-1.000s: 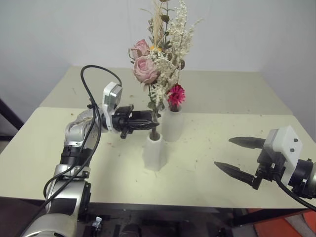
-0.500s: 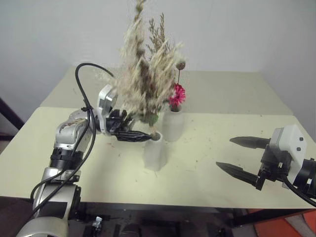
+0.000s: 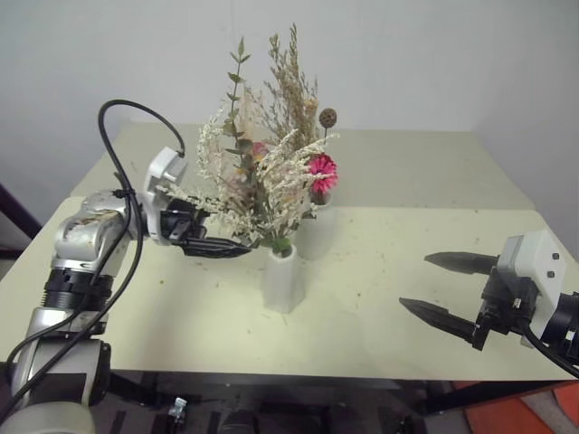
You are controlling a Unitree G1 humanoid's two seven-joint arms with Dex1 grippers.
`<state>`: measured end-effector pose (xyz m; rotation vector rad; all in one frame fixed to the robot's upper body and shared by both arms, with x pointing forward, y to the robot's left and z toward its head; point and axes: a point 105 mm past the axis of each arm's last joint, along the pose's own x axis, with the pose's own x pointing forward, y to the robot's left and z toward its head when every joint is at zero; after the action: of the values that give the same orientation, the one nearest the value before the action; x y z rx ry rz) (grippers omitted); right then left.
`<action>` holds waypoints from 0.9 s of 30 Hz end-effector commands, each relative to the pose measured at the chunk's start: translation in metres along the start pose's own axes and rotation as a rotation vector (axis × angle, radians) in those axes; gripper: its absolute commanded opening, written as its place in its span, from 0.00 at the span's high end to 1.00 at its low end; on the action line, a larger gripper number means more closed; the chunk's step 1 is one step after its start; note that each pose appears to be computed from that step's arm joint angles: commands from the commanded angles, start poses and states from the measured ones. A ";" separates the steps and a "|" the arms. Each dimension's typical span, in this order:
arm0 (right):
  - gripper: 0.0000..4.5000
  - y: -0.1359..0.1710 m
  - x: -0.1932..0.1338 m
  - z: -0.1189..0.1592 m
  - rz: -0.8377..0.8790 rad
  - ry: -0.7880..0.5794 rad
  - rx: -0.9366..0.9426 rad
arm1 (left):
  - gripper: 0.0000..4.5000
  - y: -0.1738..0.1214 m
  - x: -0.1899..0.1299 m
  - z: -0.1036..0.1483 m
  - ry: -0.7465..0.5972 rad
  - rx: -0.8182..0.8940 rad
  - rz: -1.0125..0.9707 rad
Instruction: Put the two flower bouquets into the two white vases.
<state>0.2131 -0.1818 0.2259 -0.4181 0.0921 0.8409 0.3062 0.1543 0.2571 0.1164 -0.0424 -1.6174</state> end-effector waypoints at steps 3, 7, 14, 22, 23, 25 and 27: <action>0.00 -0.005 -0.004 0.008 -0.005 -0.018 -0.032 | 0.01 -0.012 -0.020 0.056 -0.152 0.096 0.012; 0.00 -0.007 -0.004 0.008 0.002 -0.012 -0.037 | 0.01 -0.024 -0.030 0.081 -0.194 0.148 0.023; 0.00 -0.011 -0.009 0.008 -0.004 -0.004 -0.039 | 0.01 -0.034 -0.063 0.064 -0.041 0.135 0.208; 0.00 -0.023 -0.022 0.005 -0.018 0.009 -0.021 | 0.01 -0.066 -0.103 0.040 0.183 0.089 0.378; 0.00 -0.025 -0.023 0.005 -0.019 0.011 -0.019 | 0.01 -0.070 -0.105 0.036 0.211 0.077 0.387; 0.00 -0.030 -0.025 0.005 -0.021 0.013 -0.017 | 0.01 -0.075 -0.106 0.028 0.261 0.067 0.393; 0.00 -0.035 -0.028 0.004 -0.021 0.011 -0.011 | 0.01 -0.079 -0.105 0.020 0.283 0.059 0.401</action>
<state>0.2200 -0.2166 0.2350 -0.3967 0.1438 0.8292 0.2359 0.2649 0.2660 0.2746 0.1309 -1.1963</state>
